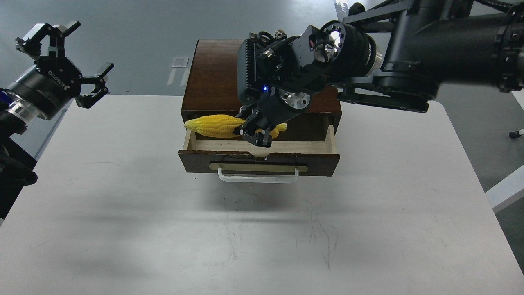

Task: Put corn in drawer with both arms
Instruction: 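Carry the corn over the open drawer and lower it inside, then open the right gripper and lift it out of the drawer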

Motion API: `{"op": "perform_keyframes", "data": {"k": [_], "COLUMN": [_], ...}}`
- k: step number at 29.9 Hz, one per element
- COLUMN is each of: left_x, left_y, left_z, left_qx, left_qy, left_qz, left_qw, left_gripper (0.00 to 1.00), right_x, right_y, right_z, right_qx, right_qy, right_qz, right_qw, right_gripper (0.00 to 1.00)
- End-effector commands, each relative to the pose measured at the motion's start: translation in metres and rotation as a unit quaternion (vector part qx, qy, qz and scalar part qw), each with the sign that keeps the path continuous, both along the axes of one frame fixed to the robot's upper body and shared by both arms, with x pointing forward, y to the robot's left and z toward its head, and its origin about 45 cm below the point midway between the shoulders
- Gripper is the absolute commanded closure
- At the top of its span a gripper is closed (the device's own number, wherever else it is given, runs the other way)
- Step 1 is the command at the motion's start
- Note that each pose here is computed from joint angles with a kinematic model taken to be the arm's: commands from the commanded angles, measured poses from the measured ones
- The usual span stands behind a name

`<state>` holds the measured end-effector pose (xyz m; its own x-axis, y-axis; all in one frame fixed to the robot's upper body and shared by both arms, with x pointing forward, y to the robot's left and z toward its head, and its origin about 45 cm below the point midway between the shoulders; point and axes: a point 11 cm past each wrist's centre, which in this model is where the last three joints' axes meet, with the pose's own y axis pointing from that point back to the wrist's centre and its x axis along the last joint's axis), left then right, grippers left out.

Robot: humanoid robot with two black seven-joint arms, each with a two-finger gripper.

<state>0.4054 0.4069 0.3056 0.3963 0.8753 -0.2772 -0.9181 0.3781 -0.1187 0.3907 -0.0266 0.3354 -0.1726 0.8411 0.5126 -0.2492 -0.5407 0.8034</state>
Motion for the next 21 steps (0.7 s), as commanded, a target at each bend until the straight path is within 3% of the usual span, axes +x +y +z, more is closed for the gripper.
{"op": "perform_keyframes", "data": {"k": [1,7,9,11,12,21], "left_x": [0.000,-0.001,-0.001,-0.001,-0.001,-0.001], "left_y": [0.001,0.001,0.001,0.001,0.001,0.002], "left_z": [0.001,0.000,0.000,-0.001,-0.001,-0.001], "left_qx": [0.001,0.001,0.001,0.001,0.001,0.001], "left_qy": [-0.001,0.001,0.001,0.001,0.002,0.002], "left_qz": [0.001,0.000,0.000,0.001,0.001,0.001], "left_qw": [1.000,1.000,1.000,1.000,1.000,1.000], "left_gripper": [0.02,0.02,0.02,0.02,0.02,0.02], "right_x": [0.001,0.004,0.004,0.004,0.004,0.005], "right_y": [-0.005,-0.014,-0.014,-0.015,-0.015,-0.016], "right_z": [-0.007,-0.012,-0.013,-0.013,-0.013,-0.011], "right_qx": [-0.003,-0.011,-0.011,-0.010,-0.010,-0.004], "right_qy": [0.006,0.009,0.010,0.010,0.011,0.012], "right_qz": [-0.005,-0.014,-0.015,-0.016,-0.016,-0.019], "right_qw": [1.000,1.000,1.000,1.000,1.000,1.000], "right_gripper": [0.91,0.79,0.66,0.32,0.25,0.19]}}
